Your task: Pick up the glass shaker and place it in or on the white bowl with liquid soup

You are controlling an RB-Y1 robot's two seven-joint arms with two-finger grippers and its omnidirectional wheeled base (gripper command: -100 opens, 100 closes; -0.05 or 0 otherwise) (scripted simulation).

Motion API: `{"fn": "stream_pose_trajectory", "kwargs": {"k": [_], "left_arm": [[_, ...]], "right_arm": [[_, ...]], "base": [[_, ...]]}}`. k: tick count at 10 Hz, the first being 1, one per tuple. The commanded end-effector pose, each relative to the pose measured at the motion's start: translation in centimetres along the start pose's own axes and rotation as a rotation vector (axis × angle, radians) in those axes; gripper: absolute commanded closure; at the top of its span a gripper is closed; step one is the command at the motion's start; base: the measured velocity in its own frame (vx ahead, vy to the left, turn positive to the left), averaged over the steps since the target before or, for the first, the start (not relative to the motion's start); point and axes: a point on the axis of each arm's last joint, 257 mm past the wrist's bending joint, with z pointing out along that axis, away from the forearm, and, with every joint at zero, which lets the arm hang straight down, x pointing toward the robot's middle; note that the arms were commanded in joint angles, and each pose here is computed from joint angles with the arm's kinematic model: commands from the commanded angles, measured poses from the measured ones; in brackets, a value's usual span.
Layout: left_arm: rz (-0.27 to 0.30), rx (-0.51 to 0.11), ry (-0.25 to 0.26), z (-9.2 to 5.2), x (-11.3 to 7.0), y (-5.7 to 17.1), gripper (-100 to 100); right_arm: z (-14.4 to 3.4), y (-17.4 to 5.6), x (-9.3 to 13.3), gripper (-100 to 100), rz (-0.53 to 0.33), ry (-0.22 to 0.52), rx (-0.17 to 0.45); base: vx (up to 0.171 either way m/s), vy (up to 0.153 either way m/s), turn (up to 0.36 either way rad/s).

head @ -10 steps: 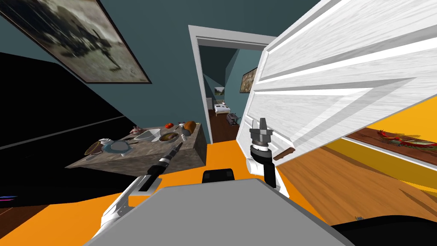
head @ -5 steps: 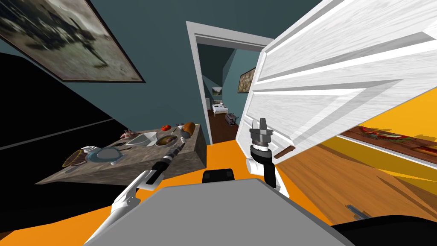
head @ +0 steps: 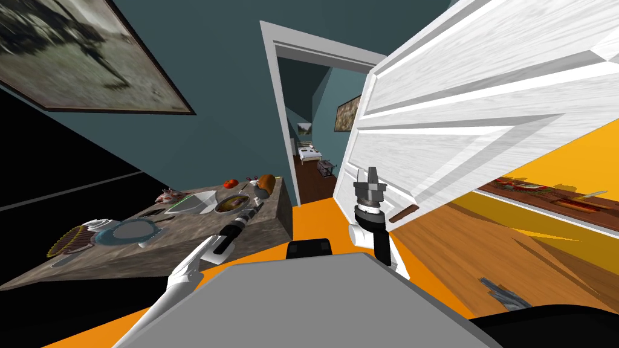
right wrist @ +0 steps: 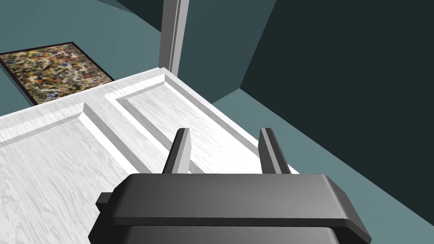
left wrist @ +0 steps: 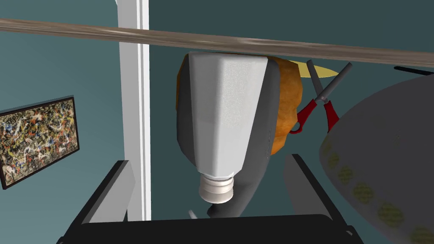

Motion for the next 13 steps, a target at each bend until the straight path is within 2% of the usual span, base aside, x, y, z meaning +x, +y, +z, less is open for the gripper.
{"fn": "stream_pose_trajectory", "kwargs": {"k": [1,2,3,7,8,9,11,13], "left_arm": [[0.000,0.000,0.000,0.0,0.0,0.0,0],[0.000,0.000,0.000,0.0,0.0,0.0,-100],[0.000,0.000,0.000,0.0,0.0,0.0,100],[0.000,-0.001,0.000,0.0,0.0,0.0,100],[0.000,-0.001,0.000,0.0,0.0,0.0,0],[0.005,0.037,-0.008,0.5,0.0,-2.0,-100],[0.009,0.074,-0.019,1.1,-0.2,-4.1,-100],[0.005,0.113,-0.035,1.8,-0.3,-6.5,-100]], "right_arm": [[0.0,0.0,0.0,0,0.000,0.000,0.000],[0.0,0.0,0.0,0,0.000,0.000,0.000],[0.0,0.0,0.0,0,0.000,0.000,0.000],[0.0,0.0,0.0,0,0.000,0.000,0.000],[0.0,0.0,0.0,0,0.000,0.000,0.000],[0.0,0.0,0.0,0,0.000,0.000,0.000],[0.0,0.0,0.0,0,0.000,0.000,0.000],[0.0,0.0,0.0,0,0.000,0.000,0.000]], "base": [[0.004,0.008,0.003],[0.000,0.000,0.000],[0.000,0.000,0.000],[0.000,0.000,0.000],[0.000,0.000,0.000],[-0.102,-0.030,0.005],[-0.213,-0.036,0.026],[-0.208,0.047,0.052]]}}
